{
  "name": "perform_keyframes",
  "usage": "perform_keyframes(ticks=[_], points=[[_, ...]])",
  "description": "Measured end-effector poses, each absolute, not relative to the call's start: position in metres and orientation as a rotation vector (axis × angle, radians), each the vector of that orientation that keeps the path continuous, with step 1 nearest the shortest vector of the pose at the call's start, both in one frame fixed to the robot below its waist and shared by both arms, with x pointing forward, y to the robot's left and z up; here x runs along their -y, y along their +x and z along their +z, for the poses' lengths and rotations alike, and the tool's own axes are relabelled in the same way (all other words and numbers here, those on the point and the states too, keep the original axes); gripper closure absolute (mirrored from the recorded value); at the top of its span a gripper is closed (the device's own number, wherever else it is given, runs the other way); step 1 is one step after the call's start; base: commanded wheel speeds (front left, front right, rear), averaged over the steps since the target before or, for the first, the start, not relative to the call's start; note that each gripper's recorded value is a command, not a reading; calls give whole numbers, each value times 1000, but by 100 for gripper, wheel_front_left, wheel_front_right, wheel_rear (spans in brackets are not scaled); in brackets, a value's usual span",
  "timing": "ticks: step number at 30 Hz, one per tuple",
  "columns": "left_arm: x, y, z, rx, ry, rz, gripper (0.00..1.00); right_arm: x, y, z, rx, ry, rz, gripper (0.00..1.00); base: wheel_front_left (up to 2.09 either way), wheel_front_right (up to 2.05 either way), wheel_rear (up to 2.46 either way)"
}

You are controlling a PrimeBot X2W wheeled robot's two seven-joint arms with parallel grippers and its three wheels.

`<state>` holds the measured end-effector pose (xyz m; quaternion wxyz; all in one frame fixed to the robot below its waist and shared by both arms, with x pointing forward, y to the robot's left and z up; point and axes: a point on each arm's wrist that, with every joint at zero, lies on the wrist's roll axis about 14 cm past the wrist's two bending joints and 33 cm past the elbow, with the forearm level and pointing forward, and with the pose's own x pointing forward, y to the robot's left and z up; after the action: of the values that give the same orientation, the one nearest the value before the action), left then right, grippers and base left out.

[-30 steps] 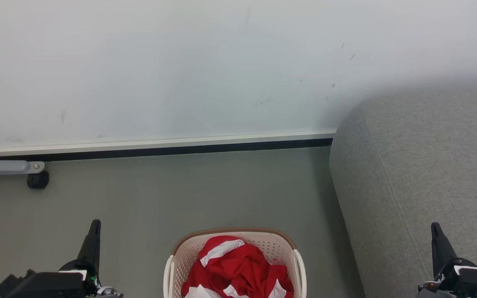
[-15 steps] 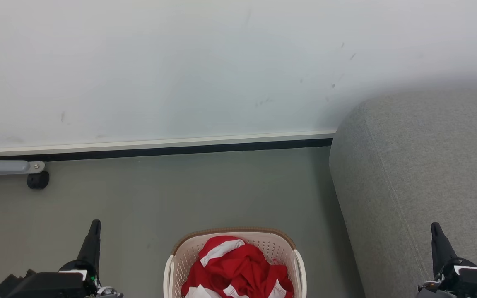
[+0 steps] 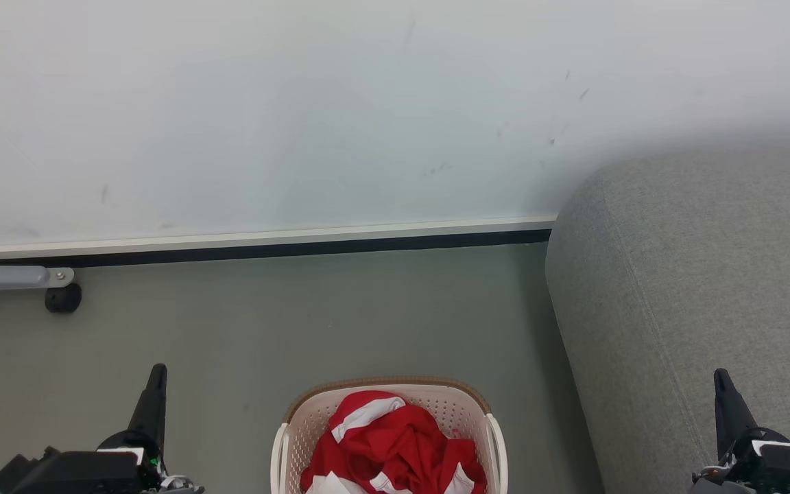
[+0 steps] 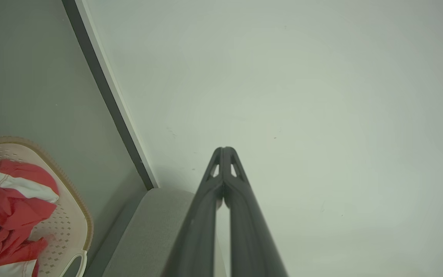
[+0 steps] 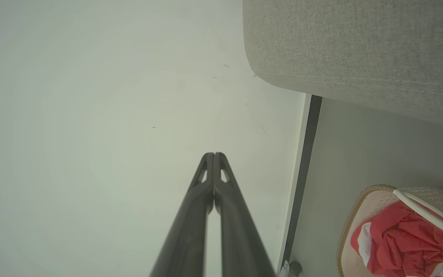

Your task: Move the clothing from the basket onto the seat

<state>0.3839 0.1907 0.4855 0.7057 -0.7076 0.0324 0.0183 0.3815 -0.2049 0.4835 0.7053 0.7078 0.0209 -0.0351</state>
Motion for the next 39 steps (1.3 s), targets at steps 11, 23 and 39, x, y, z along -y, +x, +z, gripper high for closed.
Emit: perform_keyframes(ticks=[11, 23, 39], points=[[-191, 384, 486, -72, -1573, 41, 100, 205, 382, 483, -47, 1573, -78, 100, 0, 0, 0], [-191, 384, 486, -72, -1573, 41, 100, 205, 382, 484, -46, 1573, -78, 100, 0, 0, 0], [-184, 368, 455, -146, -1581, 113, 0, 197, 367, 456, -115, 1588, -146, 0, 0, 0, 0]])
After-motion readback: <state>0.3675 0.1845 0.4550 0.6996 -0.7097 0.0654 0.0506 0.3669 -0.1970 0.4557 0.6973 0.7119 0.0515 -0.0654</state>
